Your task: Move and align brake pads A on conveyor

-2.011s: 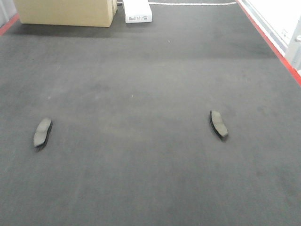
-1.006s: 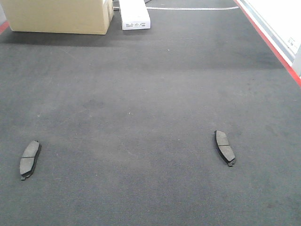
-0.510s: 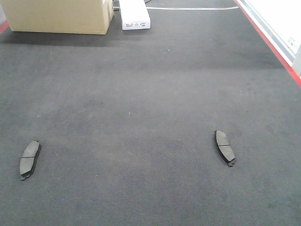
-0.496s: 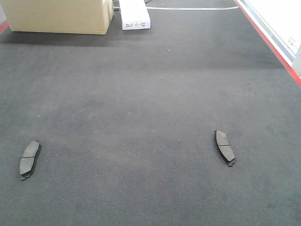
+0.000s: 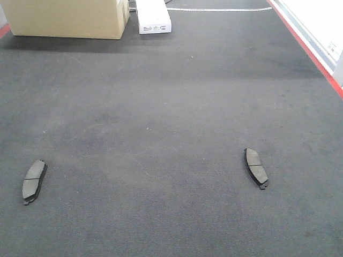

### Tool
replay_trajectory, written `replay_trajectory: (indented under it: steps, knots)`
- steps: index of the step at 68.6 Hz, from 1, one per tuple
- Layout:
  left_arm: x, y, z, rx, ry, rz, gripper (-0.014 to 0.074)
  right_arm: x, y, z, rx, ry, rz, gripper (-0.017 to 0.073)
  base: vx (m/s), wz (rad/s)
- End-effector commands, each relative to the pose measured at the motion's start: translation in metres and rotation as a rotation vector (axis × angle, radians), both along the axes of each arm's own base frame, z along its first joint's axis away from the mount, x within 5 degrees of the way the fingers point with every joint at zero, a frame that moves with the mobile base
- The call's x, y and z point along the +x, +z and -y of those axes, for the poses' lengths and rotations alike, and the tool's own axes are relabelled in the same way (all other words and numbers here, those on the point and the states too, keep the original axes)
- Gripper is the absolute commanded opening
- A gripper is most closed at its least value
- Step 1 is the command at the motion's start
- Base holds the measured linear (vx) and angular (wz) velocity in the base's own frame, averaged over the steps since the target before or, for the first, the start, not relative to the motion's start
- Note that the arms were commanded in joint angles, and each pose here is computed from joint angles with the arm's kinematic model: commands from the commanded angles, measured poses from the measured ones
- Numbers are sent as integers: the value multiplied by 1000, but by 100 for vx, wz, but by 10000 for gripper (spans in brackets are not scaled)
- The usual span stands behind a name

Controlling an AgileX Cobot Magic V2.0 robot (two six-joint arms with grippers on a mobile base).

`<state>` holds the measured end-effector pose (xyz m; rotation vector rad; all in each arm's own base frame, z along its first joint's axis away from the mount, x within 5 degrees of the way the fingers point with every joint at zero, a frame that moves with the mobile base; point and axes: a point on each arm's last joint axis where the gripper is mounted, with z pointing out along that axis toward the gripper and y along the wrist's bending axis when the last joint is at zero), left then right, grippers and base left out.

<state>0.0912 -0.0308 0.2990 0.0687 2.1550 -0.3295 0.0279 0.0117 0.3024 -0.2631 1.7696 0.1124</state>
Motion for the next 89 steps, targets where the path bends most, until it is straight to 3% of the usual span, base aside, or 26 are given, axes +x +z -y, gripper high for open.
replay_trajectory:
  steps: [1,14,24,54,64,73,82,89]
  knots:
    - [33,17,14,-30,-2,40,-6,1,17,1,17,-15,113,-2,0,0]
    - [96,0,39,6,-3,-87,-5,1,17,1,17,-15,113,-2,0,0]
    - [136,-21,56,-23,32,-183,-3,1,17,1,18,-15,114,-2,0,0]
    - [208,-95,86,1,66,-398,55,1,17,1,18,-15,114,-2,0,0]
    - [220,-111,91,22,70,-445,162,1,17,1,18,-15,114,-2,0,0]
    - [227,-121,94,56,69,-499,331,1,17,1,18,-15,114,-2,0,0]
    - [233,-114,96,57,69,-501,475,1,17,1,18,-15,114,-2,0,0]
    - [236,-100,97,69,64,-499,534,1,17,1,18,-15,114,-2,0,0]
